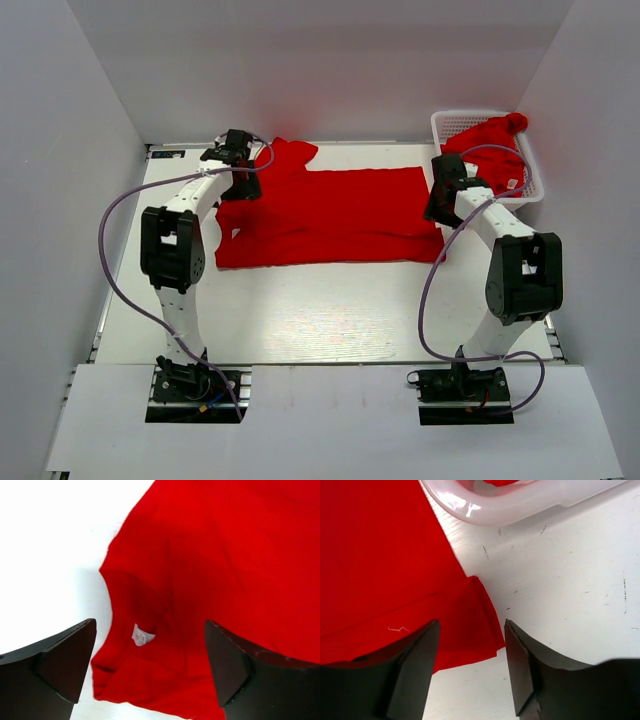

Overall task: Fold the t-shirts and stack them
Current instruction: Fold the flattened tshirt in 1/3 of the way

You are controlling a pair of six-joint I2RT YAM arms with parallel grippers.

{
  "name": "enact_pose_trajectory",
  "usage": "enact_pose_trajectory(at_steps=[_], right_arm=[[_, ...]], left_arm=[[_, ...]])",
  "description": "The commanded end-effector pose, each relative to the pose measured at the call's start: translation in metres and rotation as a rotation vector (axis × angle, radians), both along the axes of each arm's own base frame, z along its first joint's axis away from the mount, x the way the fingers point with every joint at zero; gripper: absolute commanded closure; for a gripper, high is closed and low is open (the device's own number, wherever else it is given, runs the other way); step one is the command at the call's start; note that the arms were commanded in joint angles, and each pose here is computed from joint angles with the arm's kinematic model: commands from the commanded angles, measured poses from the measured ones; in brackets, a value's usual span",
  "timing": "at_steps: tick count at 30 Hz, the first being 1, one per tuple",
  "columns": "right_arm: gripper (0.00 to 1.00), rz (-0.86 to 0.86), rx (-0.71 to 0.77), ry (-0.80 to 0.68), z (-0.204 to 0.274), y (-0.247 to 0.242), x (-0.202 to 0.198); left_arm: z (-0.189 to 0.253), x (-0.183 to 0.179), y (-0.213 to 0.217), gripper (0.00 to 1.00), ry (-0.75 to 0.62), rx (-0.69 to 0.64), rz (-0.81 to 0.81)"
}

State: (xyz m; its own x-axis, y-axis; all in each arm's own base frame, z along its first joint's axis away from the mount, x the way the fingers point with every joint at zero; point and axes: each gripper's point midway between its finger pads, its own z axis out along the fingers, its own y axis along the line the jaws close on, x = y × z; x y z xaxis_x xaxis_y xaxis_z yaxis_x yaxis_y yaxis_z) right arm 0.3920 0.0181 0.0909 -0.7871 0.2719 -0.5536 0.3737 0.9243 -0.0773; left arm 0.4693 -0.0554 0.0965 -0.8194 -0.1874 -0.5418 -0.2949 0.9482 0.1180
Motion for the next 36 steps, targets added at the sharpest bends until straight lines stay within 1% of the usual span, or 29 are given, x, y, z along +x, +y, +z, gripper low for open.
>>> enact_pose_trajectory(at_steps=[1, 3, 4, 5, 6, 7, 9, 10, 11, 12, 13, 14, 17, 19, 20, 22, 23, 25, 26, 30, 33, 36], right_arm=[[0.37, 0.002, -0.007, -0.047, 0.019, -0.001, 0.009], [0.36, 0.027, 0.018, -0.067, 0.029, 0.004, 0.006], [0.29, 0.042, 0.036, -0.073, 0.029, 0.008, 0.005], [0.23, 0.061, 0.055, -0.082, 0.034, 0.012, 0.001], [0.15, 0.07, 0.068, -0.106, 0.041, 0.014, 0.001], [0.1, 0.105, 0.084, -0.104, 0.04, 0.019, -0.007], [0.1, 0.16, 0.145, -0.123, 0.047, 0.032, -0.011], [0.1, 0.184, 0.152, -0.118, 0.044, 0.035, -0.019], [0.1, 0.212, 0.165, -0.121, 0.044, 0.04, -0.021], [0.1, 0.249, 0.184, -0.099, 0.037, 0.046, -0.029], [0.1, 0.274, 0.194, -0.119, 0.04, 0.05, -0.032], [0.1, 0.298, 0.201, -0.106, 0.032, 0.053, -0.037], [0.1, 0.379, 0.245, -0.1, 0.026, 0.069, -0.038], [0.1, 0.408, 0.258, -0.1, 0.018, 0.078, -0.031], [0.1, 0.413, 0.266, -0.096, 0.015, 0.081, -0.028], [0.1, 0.422, 0.263, -0.086, 0.005, 0.083, -0.018], [0.1, 0.411, 0.269, -0.077, 0.003, 0.084, -0.017], [0.1, 0.404, 0.269, -0.055, -0.009, 0.083, -0.011], [0.1, 0.404, 0.271, -0.047, -0.013, 0.084, -0.009], [0.1, 0.382, 0.242, 0.006, -0.034, 0.078, -0.001], [0.1, 0.362, 0.233, 0.013, -0.044, 0.076, 0.009], [0.1, 0.352, 0.23, -0.003, -0.05, 0.078, 0.019]], left_arm=[[0.051, 0.004, 0.01, 0.0, -0.102, 0.004, 0.022], [0.06, -0.002, 0.02, 0.0, -0.093, 0.027, 0.042], [0.057, -0.009, 0.021, 0.0, -0.063, 0.033, 0.042], [0.063, -0.012, 0.023, 0.0, -0.066, 0.041, 0.046], [0.072, -0.017, 0.023, 0.0, -0.078, 0.028, 0.065], [0.071, -0.025, 0.025, 0.0, -0.065, 0.027, 0.072], [0.061, -0.044, 0.022, 0.0, -0.023, -0.001, 0.076], [0.071, -0.053, 0.024, 0.0, -0.045, -0.011, 0.084], [0.058, -0.069, 0.024, 0.0, -0.001, -0.021, 0.085], [0.053, -0.081, 0.02, 0.0, 0.015, -0.055, 0.091], [0.049, -0.09, 0.018, 0.0, 0.022, -0.071, 0.084], [0.043, -0.103, 0.012, 0.0, 0.009, -0.118, 0.062], [0.029, -0.114, -0.003, 0.0, -0.025, -0.218, 0.012], [0.019, -0.115, -0.014, 0.0, -0.03, -0.252, -0.036], [0.021, -0.107, -0.027, 0.0, -0.066, -0.293, -0.072], [0.011, -0.104, -0.04, 0.0, -0.046, -0.346, -0.126], [0.011, -0.097, -0.046, 0.0, -0.065, -0.368, -0.141], [-0.008, -0.099, -0.048, 0.0, -0.019, -0.404, -0.144], [-0.01, -0.094, -0.05, 0.0, -0.03, -0.406, -0.146], [-0.042, -0.103, -0.048, 0.0, 0.046, -0.396, -0.131], [-0.058, -0.107, -0.043, 0.0, 0.086, -0.374, -0.103], [-0.065, -0.113, -0.038, 0.0, 0.102, -0.352, -0.09]])
